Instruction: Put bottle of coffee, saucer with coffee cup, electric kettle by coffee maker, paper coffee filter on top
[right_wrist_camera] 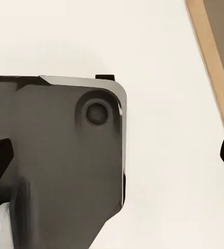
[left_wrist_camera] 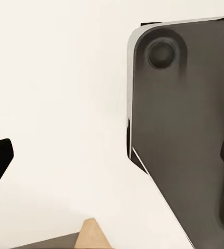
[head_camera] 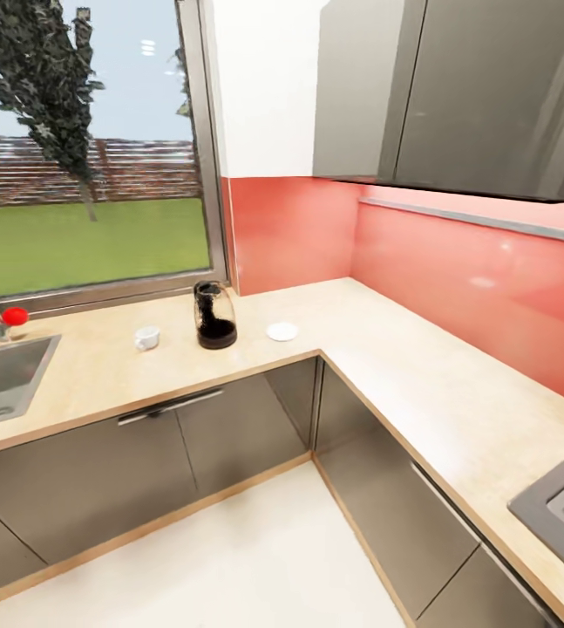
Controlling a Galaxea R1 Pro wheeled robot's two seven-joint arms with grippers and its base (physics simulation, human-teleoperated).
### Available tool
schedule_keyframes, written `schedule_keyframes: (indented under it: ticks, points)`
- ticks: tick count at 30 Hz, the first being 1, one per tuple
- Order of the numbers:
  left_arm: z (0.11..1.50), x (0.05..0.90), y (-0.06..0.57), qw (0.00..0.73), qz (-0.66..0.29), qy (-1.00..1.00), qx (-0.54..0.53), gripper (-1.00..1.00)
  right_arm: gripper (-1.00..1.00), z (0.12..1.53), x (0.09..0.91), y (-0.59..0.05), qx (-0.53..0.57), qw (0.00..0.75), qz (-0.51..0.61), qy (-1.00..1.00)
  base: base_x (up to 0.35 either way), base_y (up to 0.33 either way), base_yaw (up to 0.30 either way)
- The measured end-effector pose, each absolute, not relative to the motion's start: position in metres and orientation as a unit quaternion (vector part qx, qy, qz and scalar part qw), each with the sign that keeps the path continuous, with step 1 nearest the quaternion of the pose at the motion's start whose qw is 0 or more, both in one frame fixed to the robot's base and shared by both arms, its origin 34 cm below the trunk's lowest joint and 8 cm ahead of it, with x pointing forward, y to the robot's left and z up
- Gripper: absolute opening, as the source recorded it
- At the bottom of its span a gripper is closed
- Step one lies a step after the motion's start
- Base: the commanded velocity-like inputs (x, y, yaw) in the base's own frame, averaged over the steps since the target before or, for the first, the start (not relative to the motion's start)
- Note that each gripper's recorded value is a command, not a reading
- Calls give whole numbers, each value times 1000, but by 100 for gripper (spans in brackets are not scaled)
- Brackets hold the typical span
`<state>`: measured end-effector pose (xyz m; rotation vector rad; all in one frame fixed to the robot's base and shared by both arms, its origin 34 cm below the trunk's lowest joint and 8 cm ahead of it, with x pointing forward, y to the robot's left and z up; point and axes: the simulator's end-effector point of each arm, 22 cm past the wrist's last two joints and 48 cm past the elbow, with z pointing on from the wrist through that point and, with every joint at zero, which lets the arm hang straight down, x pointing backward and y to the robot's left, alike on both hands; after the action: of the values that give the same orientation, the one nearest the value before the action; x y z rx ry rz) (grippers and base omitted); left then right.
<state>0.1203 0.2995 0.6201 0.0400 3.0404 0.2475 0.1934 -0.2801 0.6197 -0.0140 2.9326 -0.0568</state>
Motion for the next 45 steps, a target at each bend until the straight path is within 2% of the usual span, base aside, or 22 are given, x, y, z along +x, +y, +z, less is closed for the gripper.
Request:
schedule_keyframes:
  ticks: [45]
  points:
    - [620, 120, 299, 46, 81, 996, 13, 100, 100, 620, 193, -280, -5, 104, -19, 994, 0, 0, 277]
